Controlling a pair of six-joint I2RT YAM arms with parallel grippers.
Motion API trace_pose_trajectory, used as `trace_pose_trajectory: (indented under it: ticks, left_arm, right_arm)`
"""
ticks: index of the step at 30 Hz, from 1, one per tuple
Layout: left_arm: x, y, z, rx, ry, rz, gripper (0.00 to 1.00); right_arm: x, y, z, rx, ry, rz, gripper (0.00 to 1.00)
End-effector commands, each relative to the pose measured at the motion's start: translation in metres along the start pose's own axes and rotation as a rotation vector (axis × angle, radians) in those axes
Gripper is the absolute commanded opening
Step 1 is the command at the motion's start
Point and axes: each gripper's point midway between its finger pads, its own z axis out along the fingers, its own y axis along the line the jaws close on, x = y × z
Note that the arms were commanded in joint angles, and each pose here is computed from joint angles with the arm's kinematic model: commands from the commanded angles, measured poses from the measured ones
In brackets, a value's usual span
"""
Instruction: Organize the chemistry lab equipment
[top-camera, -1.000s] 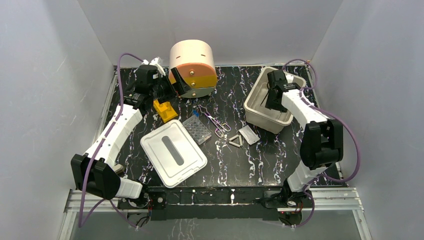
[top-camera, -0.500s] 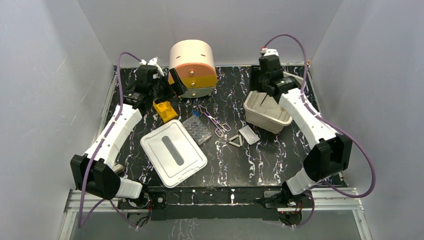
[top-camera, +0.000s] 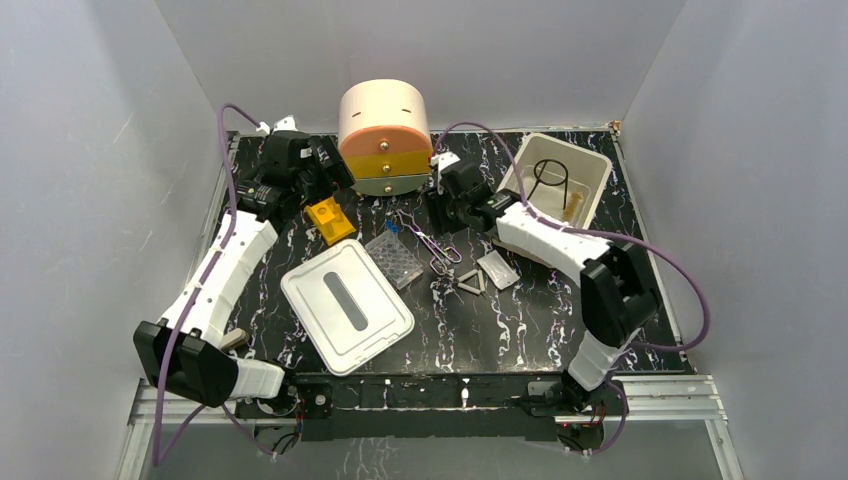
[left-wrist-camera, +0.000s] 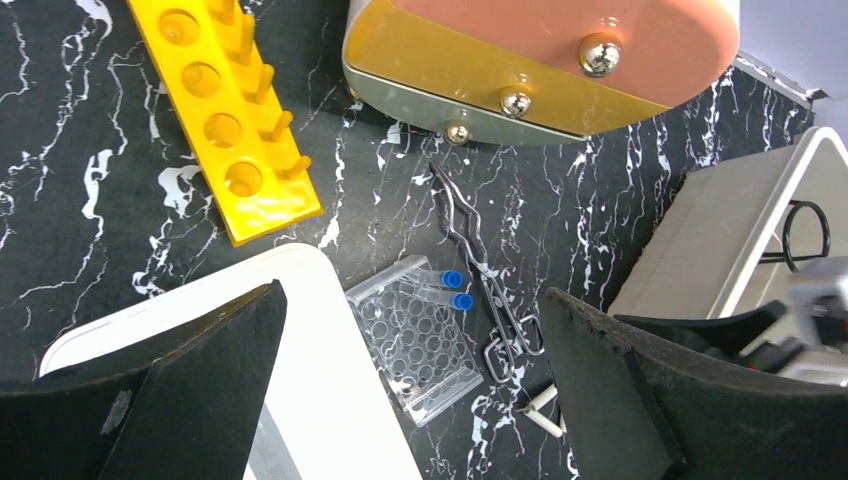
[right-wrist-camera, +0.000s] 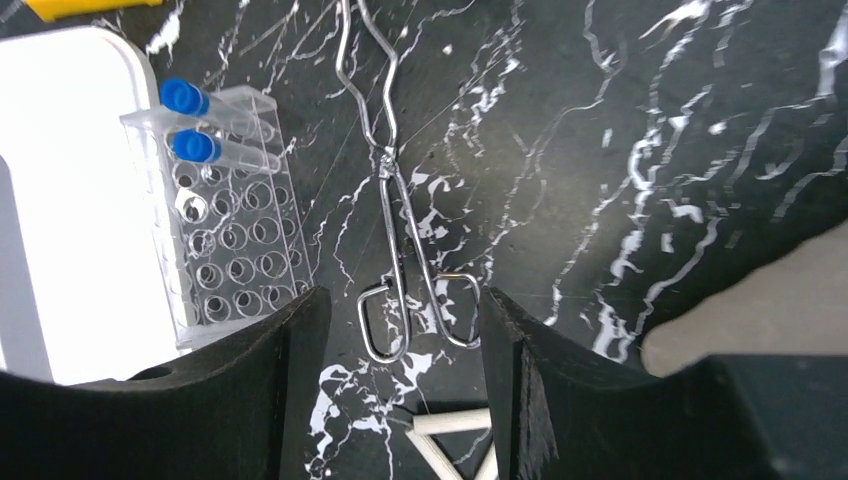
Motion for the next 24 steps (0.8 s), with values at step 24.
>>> trace_pose_trajectory:
  ticks: [24]
  left_arm:
    - [-0.015,-0.017,-0.016,0.088,-0.043,0.01,0.98]
  right_arm:
    - [0.033,0.02,0.117,-0.017,0.002,-0.159,0.56]
